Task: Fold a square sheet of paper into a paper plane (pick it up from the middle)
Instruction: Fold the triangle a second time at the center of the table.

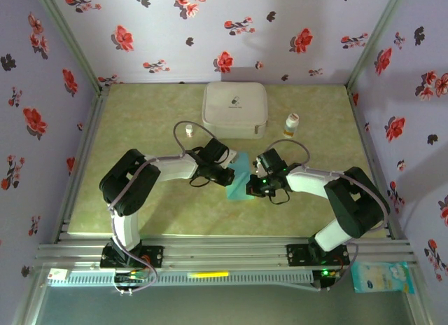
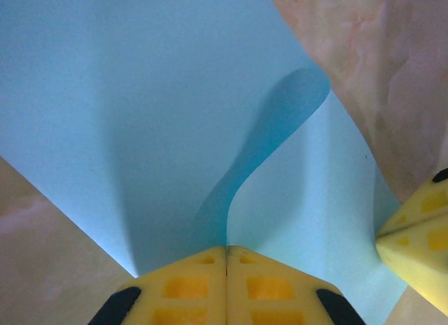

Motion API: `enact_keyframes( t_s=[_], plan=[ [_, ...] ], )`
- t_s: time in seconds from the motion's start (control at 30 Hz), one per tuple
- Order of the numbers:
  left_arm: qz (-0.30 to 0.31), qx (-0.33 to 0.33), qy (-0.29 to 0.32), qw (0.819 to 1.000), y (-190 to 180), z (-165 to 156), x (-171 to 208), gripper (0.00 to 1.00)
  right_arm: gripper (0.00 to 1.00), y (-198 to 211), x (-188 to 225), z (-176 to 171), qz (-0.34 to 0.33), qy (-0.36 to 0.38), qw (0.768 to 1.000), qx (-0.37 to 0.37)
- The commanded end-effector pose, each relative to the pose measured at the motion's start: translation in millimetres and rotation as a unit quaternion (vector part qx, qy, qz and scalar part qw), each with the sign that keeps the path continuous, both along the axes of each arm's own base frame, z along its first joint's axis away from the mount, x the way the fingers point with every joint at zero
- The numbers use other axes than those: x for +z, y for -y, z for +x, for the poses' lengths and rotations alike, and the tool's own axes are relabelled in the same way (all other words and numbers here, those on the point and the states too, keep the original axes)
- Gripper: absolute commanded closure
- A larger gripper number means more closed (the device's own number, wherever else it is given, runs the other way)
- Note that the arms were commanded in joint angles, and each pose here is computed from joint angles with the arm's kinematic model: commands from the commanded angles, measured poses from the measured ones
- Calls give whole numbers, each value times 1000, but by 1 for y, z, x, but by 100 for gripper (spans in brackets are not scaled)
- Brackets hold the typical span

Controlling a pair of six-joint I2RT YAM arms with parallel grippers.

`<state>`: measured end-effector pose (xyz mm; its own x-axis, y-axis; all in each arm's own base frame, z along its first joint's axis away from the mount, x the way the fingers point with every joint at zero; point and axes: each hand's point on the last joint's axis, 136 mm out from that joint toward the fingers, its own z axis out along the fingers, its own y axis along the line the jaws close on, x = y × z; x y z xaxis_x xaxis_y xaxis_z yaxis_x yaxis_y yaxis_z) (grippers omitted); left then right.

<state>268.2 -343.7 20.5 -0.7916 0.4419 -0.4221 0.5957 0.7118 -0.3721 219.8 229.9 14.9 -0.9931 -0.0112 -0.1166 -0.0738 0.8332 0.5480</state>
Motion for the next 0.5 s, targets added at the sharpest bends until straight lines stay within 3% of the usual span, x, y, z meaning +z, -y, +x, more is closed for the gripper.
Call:
enact_keyframes(
  t_s=[0.0,0.27,0.47],
  plan=[
    [24,-8,-14,1000,-11,-6,-22,94,95,17,-18,-14,-46,-34,998,-9],
    [31,-9,-20,999,-16,-11,-29,95,93,11,0,-4,-23,-12,999,-26],
    [32,-6,-23,999,-18,-13,-32,96,94,-3,35,20,57,35,993,-98]
  ],
)
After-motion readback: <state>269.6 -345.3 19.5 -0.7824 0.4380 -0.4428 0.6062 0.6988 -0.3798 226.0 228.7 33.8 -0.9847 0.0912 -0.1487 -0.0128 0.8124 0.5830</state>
